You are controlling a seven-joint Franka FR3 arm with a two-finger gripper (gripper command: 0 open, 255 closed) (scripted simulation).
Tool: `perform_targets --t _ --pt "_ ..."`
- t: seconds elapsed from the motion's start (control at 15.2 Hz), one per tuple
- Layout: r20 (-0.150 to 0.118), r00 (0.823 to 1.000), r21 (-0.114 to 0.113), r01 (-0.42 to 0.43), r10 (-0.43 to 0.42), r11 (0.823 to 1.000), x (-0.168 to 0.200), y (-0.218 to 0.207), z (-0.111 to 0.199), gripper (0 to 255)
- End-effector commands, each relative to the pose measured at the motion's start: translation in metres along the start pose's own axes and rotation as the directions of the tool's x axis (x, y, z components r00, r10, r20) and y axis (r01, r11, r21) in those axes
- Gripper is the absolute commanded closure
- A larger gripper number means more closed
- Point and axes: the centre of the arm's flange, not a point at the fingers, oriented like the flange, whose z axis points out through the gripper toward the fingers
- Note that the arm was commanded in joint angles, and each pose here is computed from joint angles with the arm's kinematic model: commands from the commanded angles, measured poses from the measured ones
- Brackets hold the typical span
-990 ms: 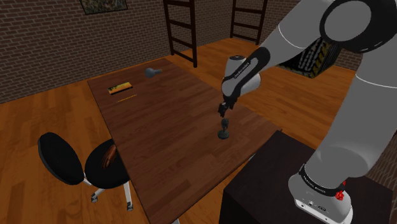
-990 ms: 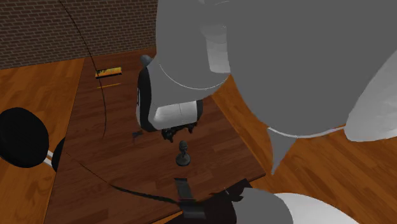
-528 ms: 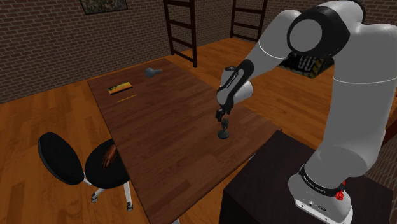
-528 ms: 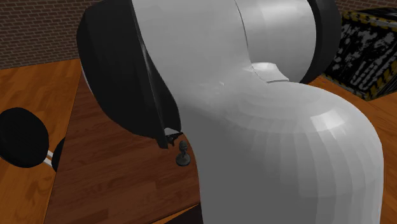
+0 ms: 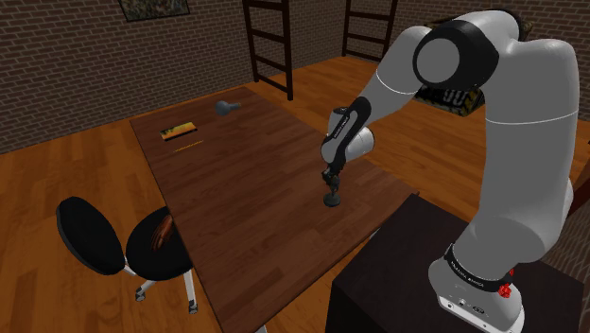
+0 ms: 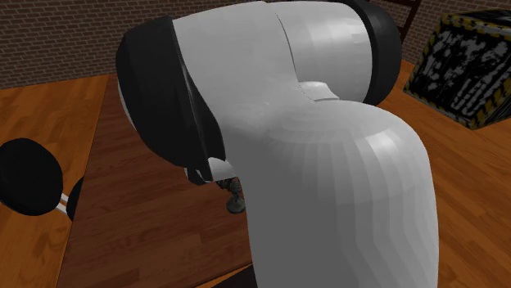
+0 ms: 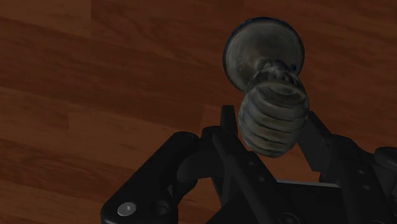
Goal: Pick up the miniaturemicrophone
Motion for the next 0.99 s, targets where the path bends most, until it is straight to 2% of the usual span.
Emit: perform_targets --t 0.0,0.46,0.92 --pt "0.0 1.0 0.0 0.0 0.0 1.0 0.0 0.0 0.001 255" --pt "0.001 1.0 0.0 0.0 0.0 1.0 0.0 0.0 0.0 255" --pt "0.001 1.0 0.0 0.0 0.0 1.0 0.002 0.001 -0.037 255"
